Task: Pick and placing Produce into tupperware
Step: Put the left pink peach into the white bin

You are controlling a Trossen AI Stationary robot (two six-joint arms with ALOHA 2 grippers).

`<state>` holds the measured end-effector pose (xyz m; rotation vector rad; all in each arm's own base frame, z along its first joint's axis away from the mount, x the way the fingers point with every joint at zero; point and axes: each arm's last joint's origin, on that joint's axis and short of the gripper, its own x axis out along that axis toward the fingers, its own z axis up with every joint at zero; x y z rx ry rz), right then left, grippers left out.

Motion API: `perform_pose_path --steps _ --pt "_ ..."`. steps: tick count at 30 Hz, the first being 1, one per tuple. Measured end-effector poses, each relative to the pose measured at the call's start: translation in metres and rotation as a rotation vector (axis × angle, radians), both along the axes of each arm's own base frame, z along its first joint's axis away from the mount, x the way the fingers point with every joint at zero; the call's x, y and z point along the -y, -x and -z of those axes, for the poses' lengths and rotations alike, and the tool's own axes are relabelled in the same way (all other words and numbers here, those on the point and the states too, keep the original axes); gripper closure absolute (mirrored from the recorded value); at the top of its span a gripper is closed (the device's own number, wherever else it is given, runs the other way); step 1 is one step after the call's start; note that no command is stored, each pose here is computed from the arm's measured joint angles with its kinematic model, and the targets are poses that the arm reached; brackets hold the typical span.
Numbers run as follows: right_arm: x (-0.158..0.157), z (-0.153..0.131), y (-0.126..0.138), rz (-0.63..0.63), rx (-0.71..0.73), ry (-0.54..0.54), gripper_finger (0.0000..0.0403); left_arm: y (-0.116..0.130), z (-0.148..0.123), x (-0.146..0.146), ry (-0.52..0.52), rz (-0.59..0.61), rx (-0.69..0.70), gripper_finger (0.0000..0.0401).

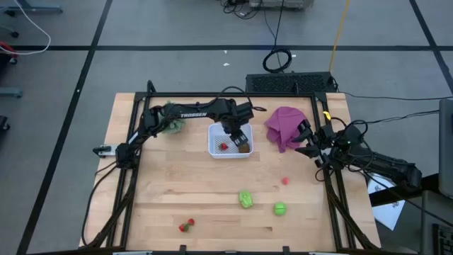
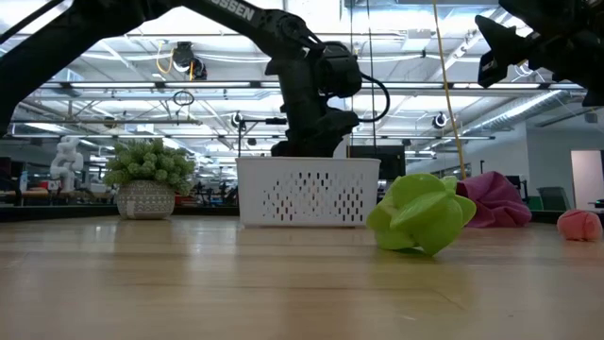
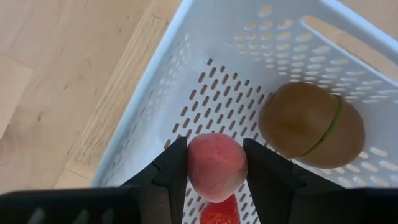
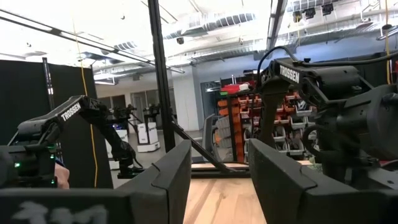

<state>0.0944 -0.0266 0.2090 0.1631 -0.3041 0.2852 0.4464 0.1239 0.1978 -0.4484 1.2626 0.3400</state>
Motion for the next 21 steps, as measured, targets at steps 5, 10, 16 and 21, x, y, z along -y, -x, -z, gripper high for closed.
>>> perform_pose_path --steps 5,10,16,21 --pt "0.0 0.0 0.0 0.0 0.0 0.0 0.0252 0.0 0.0001 0.0 -0.001 0.003 0.0 0.0265" --pt "0.0 0.0 0.0 0.0 0.0 0.0 0.0252 0.0001 0.0001 -0.0001 -0.009 0.022 -0.002 0.0265" --pt "0.0 0.0 0.0 0.004 0.003 0.013 0.0252 0.0004 0.0003 0.0002 -0.003 0.022 -0.004 0.0238" --pt "0.0 0.0 0.0 0.006 0.004 0.017 0.0252 0.0019 0.0048 0.0004 -0.004 0.015 -0.018 0.0199"
